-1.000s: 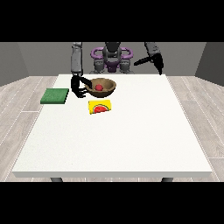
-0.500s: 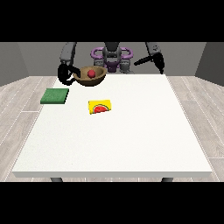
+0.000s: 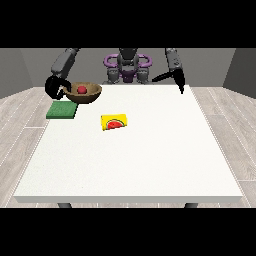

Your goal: Pick the cup and pour the ball into the bowl, then pick the bowl and place it on the pad

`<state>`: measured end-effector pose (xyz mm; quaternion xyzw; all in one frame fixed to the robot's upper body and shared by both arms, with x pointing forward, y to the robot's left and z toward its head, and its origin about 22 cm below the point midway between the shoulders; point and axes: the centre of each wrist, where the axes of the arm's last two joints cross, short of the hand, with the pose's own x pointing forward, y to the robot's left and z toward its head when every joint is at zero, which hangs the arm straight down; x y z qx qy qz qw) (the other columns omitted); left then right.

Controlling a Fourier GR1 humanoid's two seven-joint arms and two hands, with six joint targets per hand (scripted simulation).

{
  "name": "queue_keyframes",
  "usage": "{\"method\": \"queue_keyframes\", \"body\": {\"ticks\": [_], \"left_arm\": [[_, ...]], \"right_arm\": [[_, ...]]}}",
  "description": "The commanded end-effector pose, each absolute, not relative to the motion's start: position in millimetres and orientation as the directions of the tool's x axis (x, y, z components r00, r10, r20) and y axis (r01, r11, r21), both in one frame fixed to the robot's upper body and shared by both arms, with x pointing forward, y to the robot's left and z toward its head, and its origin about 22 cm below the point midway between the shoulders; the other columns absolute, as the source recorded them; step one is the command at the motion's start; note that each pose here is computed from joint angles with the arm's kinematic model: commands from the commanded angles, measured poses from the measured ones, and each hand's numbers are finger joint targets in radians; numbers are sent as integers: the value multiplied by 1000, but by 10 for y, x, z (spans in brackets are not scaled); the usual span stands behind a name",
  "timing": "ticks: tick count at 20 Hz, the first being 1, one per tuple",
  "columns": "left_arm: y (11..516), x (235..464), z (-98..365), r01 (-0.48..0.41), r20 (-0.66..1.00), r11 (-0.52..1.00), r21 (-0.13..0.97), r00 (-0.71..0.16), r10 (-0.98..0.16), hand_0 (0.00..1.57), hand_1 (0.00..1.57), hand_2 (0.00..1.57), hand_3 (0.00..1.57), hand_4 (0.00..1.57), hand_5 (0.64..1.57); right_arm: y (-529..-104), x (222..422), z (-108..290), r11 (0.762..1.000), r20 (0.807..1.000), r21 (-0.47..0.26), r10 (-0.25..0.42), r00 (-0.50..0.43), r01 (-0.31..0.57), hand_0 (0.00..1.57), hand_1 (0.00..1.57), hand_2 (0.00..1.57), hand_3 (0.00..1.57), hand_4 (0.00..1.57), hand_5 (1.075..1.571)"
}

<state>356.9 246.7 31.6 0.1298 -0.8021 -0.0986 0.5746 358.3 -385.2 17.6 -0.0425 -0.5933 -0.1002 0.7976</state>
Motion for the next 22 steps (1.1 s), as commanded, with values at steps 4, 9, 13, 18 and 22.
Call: {"method": "queue_keyframes", "body": {"ticks": [4,9,13,18,22], "left_arm": [[2101,3631,537,-101,826,946,308,-465,-319,0,0,0,0,0,1565],[1947,3625,892,-144,752,939,312,-567,-337,0,0,0,0,0,1564],[1829,3546,1120,-159,718,942,296,-613,-329,0,0,0,0,0,1563],[1866,3377,1232,-161,704,938,307,-625,-337,0,0,0,0,0,1564],[1866,3339,1426,-208,678,930,303,-638,-364,0,0,0,0,0,1563]], "right_arm": [[-4498,3537,650,955,977,139,-176,124,264,1571,1571,1571,1571,1047,1561],[-4772,3318,555,958,993,110,-118,12,266,1571,1571,1571,1344,1006,1567],[-5058,3292,955,953,997,59,-42,-65,297,1571,1571,1571,0,1033,1566],[-5231,3181,1016,951,997,34,-12,-75,307,1571,1571,1571,0,1039,1569],[-5157,3270,1037,953,996,-7,33,-80,303,1571,1571,1571,436,1031,1571]]}}
